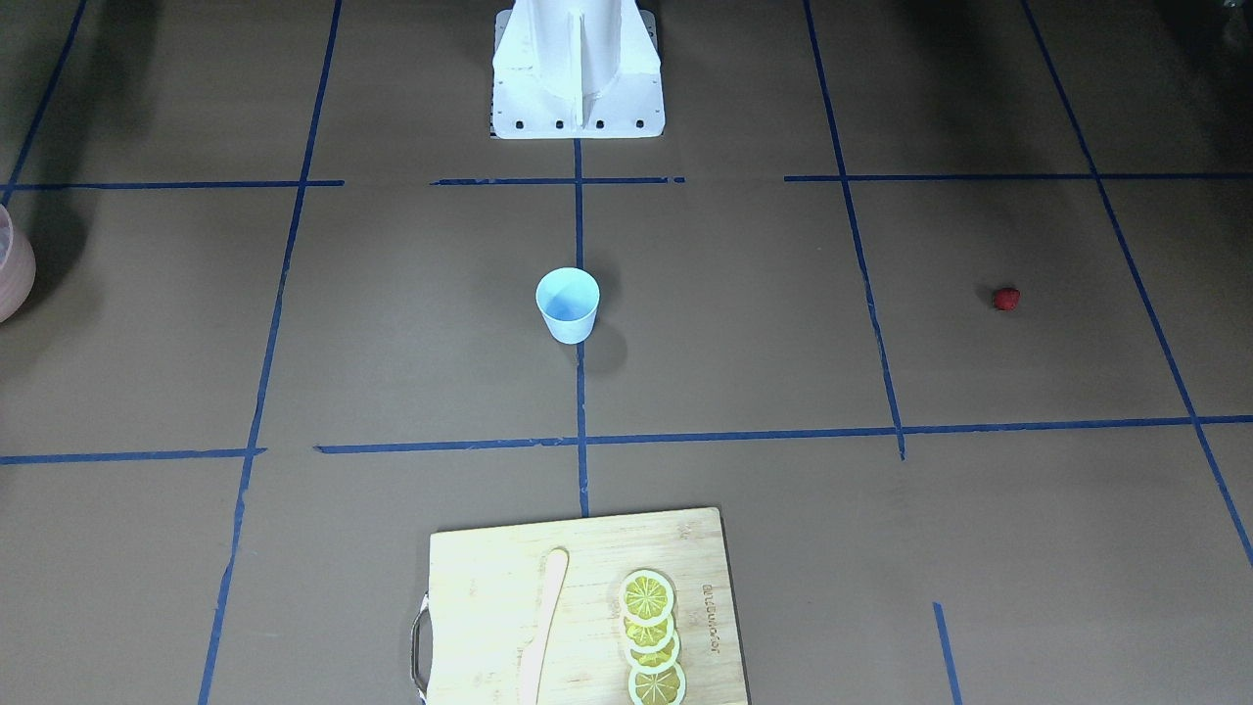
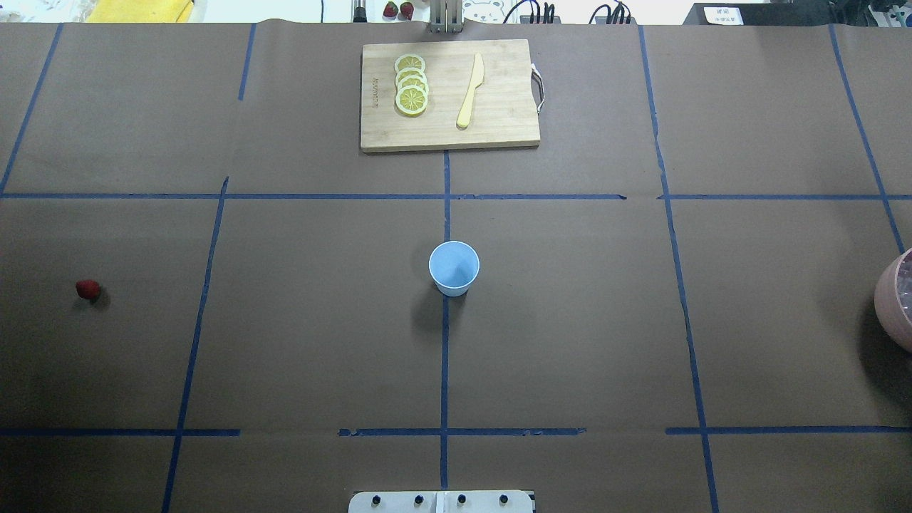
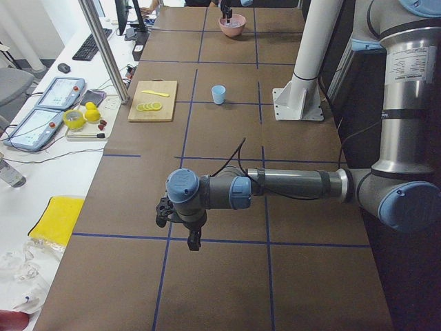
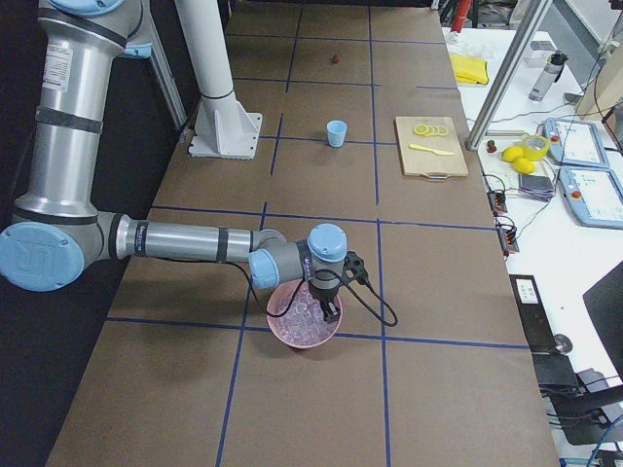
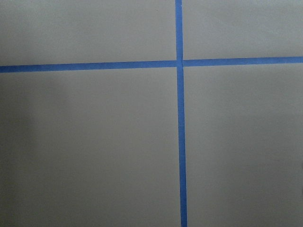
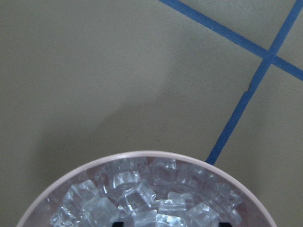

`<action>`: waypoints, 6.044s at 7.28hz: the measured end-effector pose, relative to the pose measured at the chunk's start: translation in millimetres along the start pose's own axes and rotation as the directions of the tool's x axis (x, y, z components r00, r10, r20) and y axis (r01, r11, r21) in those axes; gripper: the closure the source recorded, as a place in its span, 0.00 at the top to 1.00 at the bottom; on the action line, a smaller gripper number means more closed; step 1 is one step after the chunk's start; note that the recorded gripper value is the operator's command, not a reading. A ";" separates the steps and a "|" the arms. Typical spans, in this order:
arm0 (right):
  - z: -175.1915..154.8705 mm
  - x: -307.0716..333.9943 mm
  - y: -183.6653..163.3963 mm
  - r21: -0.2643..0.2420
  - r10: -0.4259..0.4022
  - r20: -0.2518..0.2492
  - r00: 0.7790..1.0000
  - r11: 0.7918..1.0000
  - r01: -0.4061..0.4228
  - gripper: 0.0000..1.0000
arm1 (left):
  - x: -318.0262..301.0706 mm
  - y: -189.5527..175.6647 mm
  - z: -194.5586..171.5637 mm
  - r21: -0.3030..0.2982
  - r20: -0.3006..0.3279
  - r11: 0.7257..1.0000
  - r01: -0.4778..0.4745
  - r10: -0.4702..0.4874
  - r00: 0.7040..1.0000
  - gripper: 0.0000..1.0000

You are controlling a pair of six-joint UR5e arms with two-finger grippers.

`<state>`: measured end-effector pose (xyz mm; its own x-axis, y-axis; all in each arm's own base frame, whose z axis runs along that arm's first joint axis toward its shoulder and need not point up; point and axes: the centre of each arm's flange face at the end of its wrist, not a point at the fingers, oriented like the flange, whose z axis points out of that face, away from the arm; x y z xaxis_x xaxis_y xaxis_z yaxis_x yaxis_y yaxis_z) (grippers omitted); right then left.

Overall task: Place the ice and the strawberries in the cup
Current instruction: 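Grasp an ice cube from the pink bowl with the right gripper, then carry the ice cube with the right gripper over the light blue cup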

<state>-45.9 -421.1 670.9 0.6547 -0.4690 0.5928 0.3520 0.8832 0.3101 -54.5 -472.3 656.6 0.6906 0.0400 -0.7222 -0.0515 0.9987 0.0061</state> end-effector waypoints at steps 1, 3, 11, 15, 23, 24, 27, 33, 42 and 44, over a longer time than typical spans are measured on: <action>1.8 0.5 0.7 -0.005 -0.001 -0.004 1.000 1.000 0.001 0.67 | 0.1 -0.1 -0.1 0.000 0.000 1.000 0.000 0.000 1.000 1.00; 3.3 -0.4 1.9 -0.009 -0.004 -0.007 1.000 1.000 0.004 0.66 | 0.1 -0.1 -0.1 0.000 0.000 1.000 -0.001 0.001 1.000 1.00; 10.7 -2.1 15.2 -0.032 -0.003 -0.001 1.000 0.999 0.003 0.59 | 0.2 -0.2 -0.2 0.000 0.000 1.000 -0.002 0.002 1.000 1.00; 12.4 -3.9 13.0 -0.035 -0.010 -0.001 1.000 0.999 0.010 0.13 | 0.2 -0.2 -0.2 0.001 0.000 1.000 -0.002 0.002 1.000 1.00; -72.8 -29.8 -28.0 0.045 -0.023 0.016 1.000 0.999 0.022 0.00 | 2.8 -0.6 -2.4 0.005 -0.003 1.000 -0.003 0.003 1.000 1.00; -110.3 -48.9 -59.0 0.052 -0.013 0.013 1.000 0.999 0.012 0.00 | 2.6 -0.4 -2.2 0.004 -0.003 1.000 -0.003 0.003 1.000 1.00; -202.0 -122.2 -170.6 0.066 0.036 0.029 0.999 0.997 -0.038 0.00 | 1.4 -0.2 -1.0 0.002 -0.003 1.000 -0.001 0.001 1.000 1.00; -196.4 -392.5 -302.4 0.021 0.240 0.130 0.962 0.969 -0.245 0.00 | 2.9 -1.2 -1.6 0.003 -0.003 1.000 -0.005 0.005 1.000 1.00; -86.8 -634.9 -365.5 0.014 0.405 0.043 0.913 0.914 -0.406 0.01 | 2.7 -1.3 -1.4 0.003 -0.003 1.000 -0.007 0.007 1.000 1.00; -61.2 -639.3 -372.6 0.013 0.398 0.032 0.917 0.917 -0.399 0.02 | 3.1 -1.5 -1.7 0.004 -0.003 1.000 -0.006 0.006 1.000 1.00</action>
<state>-554.5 -450.7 130.9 0.7190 -0.0783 0.6906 0.0535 0.9969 0.0574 -53.6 -473.8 653.2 0.6882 0.0462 -0.7240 -0.0530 0.9985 0.0133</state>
